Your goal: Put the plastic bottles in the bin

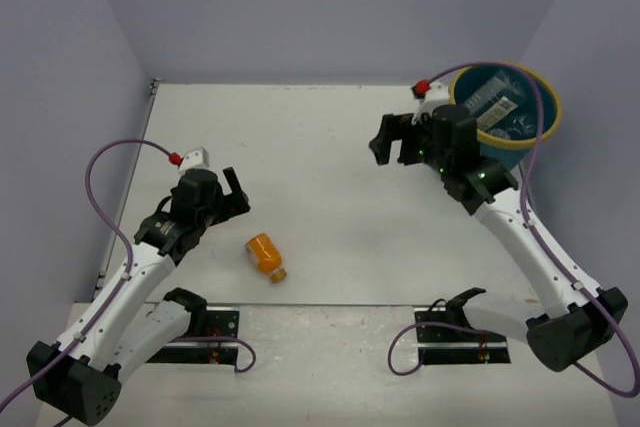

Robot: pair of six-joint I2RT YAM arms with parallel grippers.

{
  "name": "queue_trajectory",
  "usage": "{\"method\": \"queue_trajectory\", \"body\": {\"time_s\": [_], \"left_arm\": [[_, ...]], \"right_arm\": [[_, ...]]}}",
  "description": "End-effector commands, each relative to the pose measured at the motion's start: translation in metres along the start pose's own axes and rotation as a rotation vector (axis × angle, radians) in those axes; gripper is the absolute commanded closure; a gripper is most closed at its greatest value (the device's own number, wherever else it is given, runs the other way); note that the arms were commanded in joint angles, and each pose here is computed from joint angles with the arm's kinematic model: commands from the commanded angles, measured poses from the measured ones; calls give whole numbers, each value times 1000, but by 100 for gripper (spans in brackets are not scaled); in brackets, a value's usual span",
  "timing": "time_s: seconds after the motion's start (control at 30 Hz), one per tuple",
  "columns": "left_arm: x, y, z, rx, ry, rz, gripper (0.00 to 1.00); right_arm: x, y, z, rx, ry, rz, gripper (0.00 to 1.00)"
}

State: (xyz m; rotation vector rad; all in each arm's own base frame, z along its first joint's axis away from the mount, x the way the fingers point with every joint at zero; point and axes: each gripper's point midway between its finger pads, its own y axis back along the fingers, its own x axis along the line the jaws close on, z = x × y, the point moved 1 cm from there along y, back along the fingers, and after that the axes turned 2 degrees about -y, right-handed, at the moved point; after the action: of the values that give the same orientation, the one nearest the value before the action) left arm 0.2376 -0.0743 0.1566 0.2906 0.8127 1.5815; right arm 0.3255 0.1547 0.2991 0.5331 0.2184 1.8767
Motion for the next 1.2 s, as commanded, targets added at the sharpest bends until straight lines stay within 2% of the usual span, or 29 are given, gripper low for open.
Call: {"method": "queue_trajectory", "body": {"time_s": [0.0,0.1,0.27,0.47,0.67,0.83,0.9,0.93,1.1,1.17], "left_arm": [[2,3,7,-32,27,22,0],[-2,3,8,-32,34,4,0],[-4,-1,4,-9,36,-4,0],[-2,-4,-1,4,35,6,0],[-3,-4,1,1,35,8,0],[-3,-6,-1,4,36,7,0],[-2,-6,-1,6,36,10,0],[-2,-6,-2,7,36,12,0],[-2,-6,-1,4,40,15,0],[-2,-6,-1,4,42,14,0]], "right_arm": [[94,2,-54,70,0,326,1],[141,-3,-105,161,10,440,1],[215,-2,-190,340,113,556,1],[238,-26,-268,489,202,449,1],[258,-32,-313,541,224,444,1],[262,-44,-334,520,294,373,2],[258,-50,-343,522,297,320,7],[255,-51,-345,527,294,303,13],[245,-52,-345,512,262,248,54],[243,-51,-341,500,254,235,64]]}}
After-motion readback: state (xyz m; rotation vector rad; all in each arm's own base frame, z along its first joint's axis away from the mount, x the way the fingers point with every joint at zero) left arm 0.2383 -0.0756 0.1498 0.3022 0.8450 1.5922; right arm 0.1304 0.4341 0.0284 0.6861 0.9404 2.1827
